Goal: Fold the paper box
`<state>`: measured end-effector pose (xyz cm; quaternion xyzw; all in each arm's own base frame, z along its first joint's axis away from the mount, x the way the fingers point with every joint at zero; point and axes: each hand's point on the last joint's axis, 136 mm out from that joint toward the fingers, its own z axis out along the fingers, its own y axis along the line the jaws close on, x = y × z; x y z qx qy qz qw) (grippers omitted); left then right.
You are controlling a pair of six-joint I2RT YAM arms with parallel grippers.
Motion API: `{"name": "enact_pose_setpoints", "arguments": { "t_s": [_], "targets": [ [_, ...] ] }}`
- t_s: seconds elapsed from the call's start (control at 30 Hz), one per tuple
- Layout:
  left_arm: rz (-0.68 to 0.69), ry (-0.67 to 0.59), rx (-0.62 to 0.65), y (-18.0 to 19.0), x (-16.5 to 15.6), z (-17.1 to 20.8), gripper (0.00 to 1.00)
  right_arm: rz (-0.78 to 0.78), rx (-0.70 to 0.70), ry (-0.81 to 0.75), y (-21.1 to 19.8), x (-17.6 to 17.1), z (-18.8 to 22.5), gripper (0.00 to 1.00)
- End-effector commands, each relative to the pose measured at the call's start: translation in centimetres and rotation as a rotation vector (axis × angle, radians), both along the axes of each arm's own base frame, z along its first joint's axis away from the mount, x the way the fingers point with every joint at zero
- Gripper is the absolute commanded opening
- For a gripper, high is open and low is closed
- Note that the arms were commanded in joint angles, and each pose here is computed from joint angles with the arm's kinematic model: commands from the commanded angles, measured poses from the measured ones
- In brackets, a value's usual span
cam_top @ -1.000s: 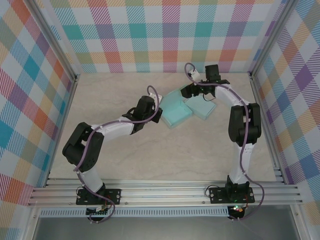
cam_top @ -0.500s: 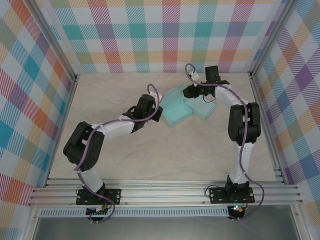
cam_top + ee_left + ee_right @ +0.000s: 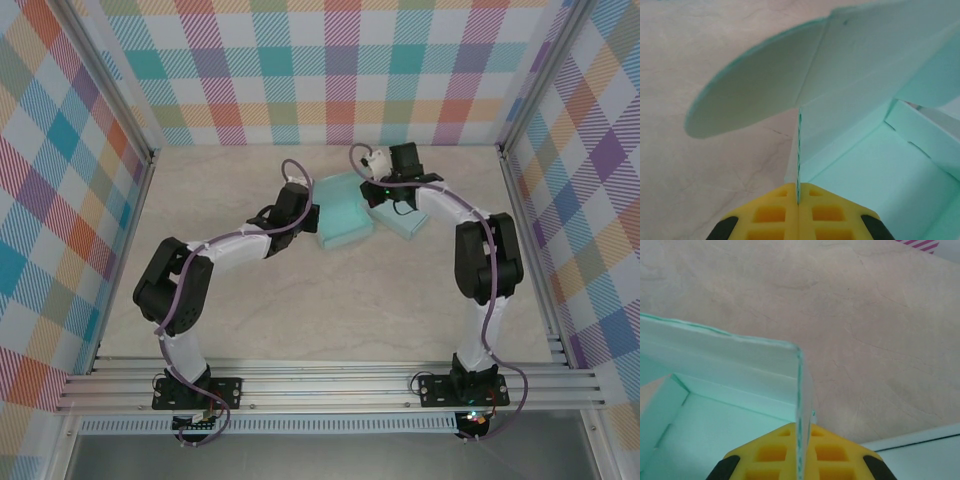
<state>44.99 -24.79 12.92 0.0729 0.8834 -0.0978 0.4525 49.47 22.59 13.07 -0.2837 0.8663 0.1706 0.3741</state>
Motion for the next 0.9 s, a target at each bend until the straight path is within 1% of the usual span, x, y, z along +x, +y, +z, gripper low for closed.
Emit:
{"name": "enact_pose_setpoints", "arguments": {
  "t_s": [0.0,0.23,0.47,0.67,0.87],
  "targets": [
    [0.071,-0.037,-0.108,-0.7,1.1,2.1,0.00,-0.042,-0.042,-0.028,3.0,-1.3,0.0,0.00],
    [0.173,-0.039,-0.195,-0.1,1.7,1.7,0.00,-0.154,-0.072,-0.101,6.2,-1.7,-0.1,0.00],
    [0.252,-0.035,-0.293,0.2,1.7,1.0,0.00,-0.179,-0.036,-0.146,8.3,-3.1,-0.3,0.00],
    [0.280,-0.030,-0.305,0.6,1.0,-0.5,0.00,-0.196,0.025,-0.144,9.5,-5.1,-0.7,0.00],
    [0.293,-0.026,-0.277,1.6,-0.6,-2.3,0.00,-0.239,0.062,-0.113,9.2,-7.1,-1.9,0.00]
  ]
}}
